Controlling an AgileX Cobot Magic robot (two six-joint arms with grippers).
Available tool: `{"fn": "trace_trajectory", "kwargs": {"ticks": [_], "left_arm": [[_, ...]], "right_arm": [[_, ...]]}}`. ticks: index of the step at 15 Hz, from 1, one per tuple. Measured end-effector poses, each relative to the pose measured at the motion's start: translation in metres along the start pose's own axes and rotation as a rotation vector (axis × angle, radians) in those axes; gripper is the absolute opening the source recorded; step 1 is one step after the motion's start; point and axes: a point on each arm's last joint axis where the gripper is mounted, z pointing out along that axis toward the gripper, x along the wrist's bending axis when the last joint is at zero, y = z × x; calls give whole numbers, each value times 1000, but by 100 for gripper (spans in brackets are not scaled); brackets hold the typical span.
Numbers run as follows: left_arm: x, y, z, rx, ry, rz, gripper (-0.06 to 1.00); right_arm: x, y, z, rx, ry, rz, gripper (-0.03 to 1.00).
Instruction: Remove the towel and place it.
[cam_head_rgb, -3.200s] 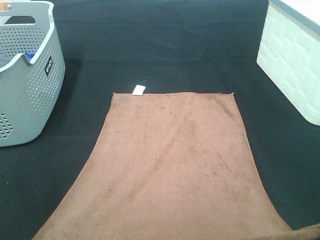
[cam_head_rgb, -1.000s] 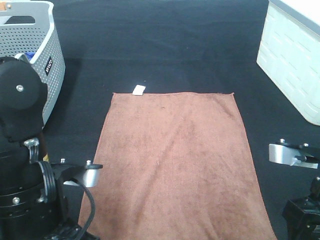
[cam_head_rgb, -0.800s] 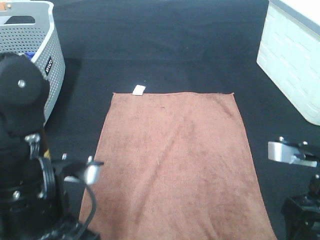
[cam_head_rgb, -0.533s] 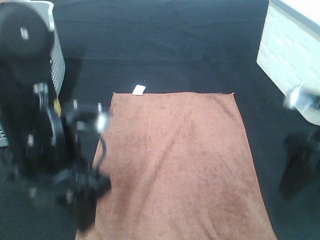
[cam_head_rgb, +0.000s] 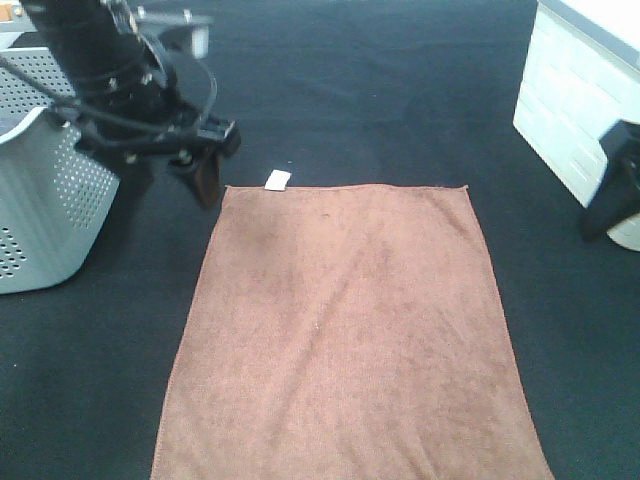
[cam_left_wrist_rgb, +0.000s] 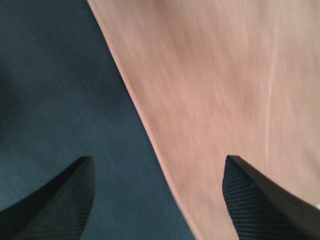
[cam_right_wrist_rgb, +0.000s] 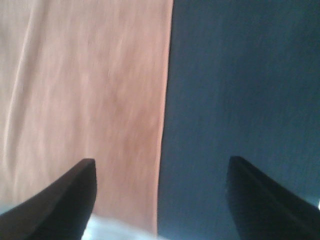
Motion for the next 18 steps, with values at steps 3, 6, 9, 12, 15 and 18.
{"fn": "trace_trajectory", "kwargs": {"ticks": [3,6,9,12,15,18], "left_arm": [[16,30,15,-73,3,-56,68],[40,61,55,-10,22,-108,72],[50,86,89,33,28,-131,76],[55,101,121,68,25,-137,76],[68,107,143,69,-19,-184,76],[69,101,166,119,-66,-201,76]], "right_arm": [[-7,42,16,-43,-13,4,70],[-15,77,40,-34,-15,6,70],[-21,95,72,-2,-31,-6,73],[-4,117,106,-29,-55,-88,74],[0,138,134,-37,-63,-122,74],[-6,156,167,-31,-56,-111,74]]}}
